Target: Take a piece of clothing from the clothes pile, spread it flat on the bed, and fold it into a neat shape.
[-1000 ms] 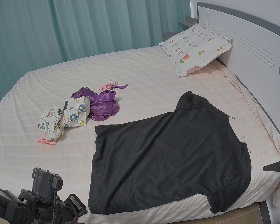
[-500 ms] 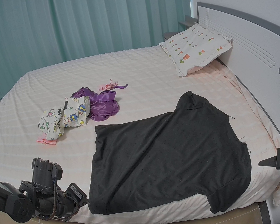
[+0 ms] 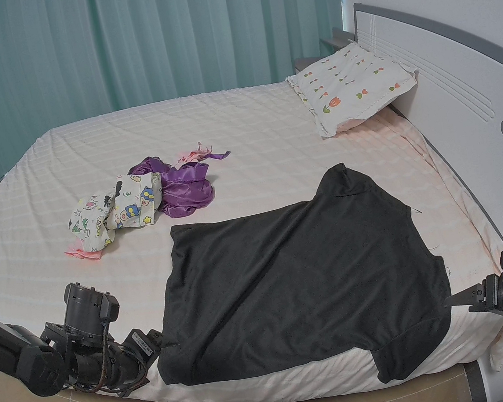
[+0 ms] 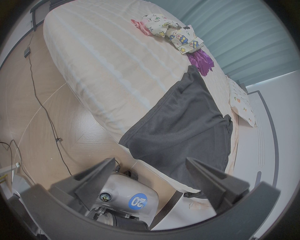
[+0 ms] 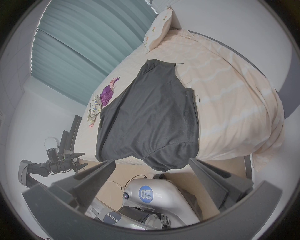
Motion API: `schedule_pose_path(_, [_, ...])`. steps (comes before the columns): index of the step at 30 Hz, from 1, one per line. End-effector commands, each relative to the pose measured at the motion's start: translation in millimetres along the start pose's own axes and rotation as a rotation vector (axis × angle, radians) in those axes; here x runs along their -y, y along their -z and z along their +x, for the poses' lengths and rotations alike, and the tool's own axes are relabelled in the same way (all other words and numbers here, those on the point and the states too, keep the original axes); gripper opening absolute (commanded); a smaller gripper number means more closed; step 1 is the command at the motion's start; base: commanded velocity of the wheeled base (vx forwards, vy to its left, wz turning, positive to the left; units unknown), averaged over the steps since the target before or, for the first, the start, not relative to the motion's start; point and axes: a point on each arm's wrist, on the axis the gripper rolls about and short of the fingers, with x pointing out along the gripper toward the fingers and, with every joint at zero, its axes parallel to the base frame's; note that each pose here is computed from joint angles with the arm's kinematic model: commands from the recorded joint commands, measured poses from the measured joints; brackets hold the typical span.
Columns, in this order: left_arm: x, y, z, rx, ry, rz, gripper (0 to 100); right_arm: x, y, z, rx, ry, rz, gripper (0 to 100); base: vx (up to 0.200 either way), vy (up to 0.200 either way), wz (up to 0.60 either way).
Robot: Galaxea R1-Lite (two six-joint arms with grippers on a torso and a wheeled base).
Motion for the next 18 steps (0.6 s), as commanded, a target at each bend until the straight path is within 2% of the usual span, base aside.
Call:
schedule_pose_path(1, [4.2, -10.4, 4.0, 0.026, 0.009, -0.017, 100, 5.5, -1.6, 10.1, -0.024, 0.01, 0.016, 100, 0.0, 0.0, 0.0])
schedule_pose_path(4, [7.6, -20.1, 8.1, 0.047, 0.014, -0.02, 100, 7.3, -3.8, 13.3, -0.012, 0.011, 0.013, 100, 0.0, 0.0, 0.0])
schedule_pose_path(10, [17.1, -43.8, 32.7, 0.079, 0.004, 0.034, 100, 14.3, -6.9, 12.6, 0.009, 0.028, 0.039, 100, 0.0, 0.0, 0.0])
schedule_pose_path(14, [30.3, -58.8, 49.0, 0.097, 0.034, 0.069, 100, 14.7, -7.6, 10.2, 0.022, 0.029, 0.04, 100, 0.0, 0.0, 0.0])
schedule_pose_path(18, [35.7, -65.7, 73.6, 0.081, 0.018, 0.167, 100, 14.7, -7.6, 10.2, 0.022, 0.029, 0.04, 100, 0.0, 0.0, 0.0])
